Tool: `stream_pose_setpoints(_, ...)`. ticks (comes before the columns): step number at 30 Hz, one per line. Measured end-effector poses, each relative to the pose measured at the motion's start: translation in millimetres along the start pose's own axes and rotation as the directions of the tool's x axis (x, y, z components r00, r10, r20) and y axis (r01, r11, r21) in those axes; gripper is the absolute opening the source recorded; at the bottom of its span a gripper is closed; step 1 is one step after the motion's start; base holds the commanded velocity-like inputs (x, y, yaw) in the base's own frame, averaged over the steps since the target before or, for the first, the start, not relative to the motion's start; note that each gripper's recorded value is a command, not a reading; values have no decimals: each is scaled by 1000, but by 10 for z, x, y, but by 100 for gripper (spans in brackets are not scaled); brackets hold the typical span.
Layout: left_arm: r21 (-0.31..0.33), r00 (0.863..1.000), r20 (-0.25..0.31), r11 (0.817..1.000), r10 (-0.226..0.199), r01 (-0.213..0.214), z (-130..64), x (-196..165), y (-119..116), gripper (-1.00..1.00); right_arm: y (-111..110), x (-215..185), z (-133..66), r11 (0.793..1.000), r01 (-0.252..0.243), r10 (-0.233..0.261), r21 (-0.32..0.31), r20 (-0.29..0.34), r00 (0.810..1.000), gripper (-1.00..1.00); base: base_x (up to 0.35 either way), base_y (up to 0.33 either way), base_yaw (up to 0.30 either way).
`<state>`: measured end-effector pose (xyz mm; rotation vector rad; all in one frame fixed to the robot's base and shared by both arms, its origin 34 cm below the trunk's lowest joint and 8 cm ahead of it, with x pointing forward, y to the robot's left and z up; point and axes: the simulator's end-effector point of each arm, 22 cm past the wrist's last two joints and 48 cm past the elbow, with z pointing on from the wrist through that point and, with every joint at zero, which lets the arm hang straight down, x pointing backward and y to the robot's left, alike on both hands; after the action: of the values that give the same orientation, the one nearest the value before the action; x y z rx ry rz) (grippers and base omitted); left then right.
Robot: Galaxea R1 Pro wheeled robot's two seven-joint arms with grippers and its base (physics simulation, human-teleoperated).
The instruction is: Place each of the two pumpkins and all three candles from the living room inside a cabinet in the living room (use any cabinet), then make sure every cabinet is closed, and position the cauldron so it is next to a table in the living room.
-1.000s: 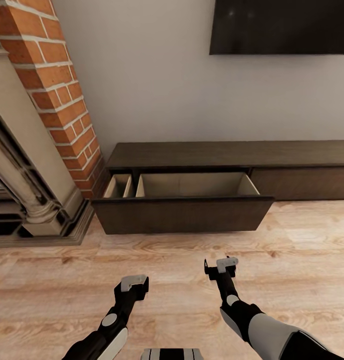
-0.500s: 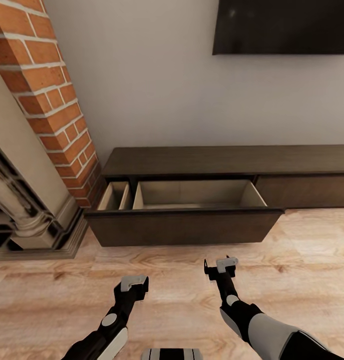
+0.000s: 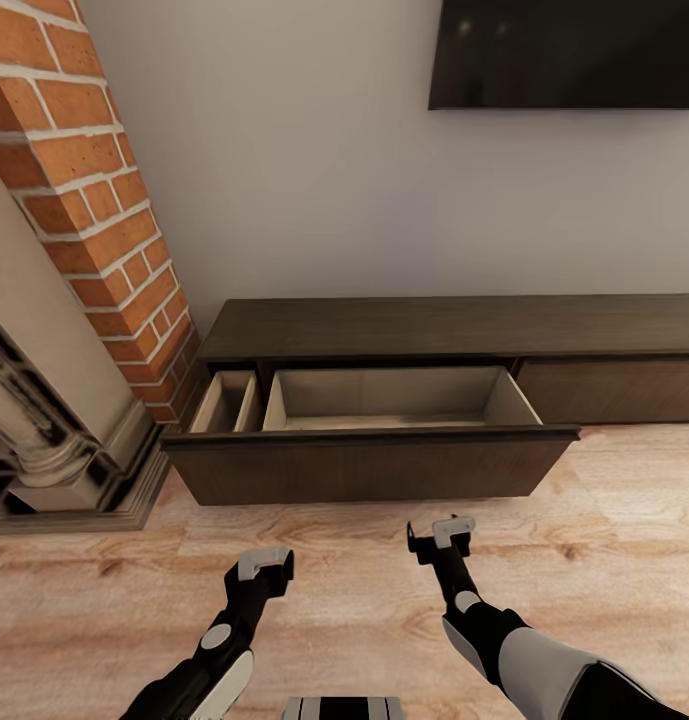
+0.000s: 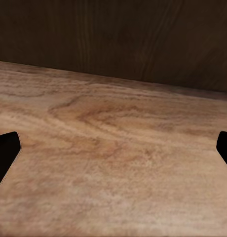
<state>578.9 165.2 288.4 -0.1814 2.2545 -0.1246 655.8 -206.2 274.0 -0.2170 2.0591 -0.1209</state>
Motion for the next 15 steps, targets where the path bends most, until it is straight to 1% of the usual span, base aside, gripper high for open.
stream_pose_setpoints(3, -5, 1000, 2, 1000, -5, 5, 5, -13, 22, 100, 32, 12, -1, 1000, -2, 2, -16, -4, 1000, 100, 3, 0, 0)
stream_pose_setpoints(7, -13, 1000, 5, 1000, -7, 7, 7, -23, 43, 100, 43, 33, -2, 1000, -3, 2, -22, -13, 1000, 100, 0, 0, 0)
stream_pose_setpoints(11, -54, 1000, 7, 998, -9, 9, 7, -32, 142, 100, 58, 108, -5, 1000, 5, -6, -26, -48, 999, 100, 0, 0, 0)
stream_pose_setpoints(15, -71, 1000, 10, 997, -10, 11, 5, -41, 175, 100, 45, 115, -4, 1000, 4, -5, -24, -50, 999, 100, 0, 0, 0)
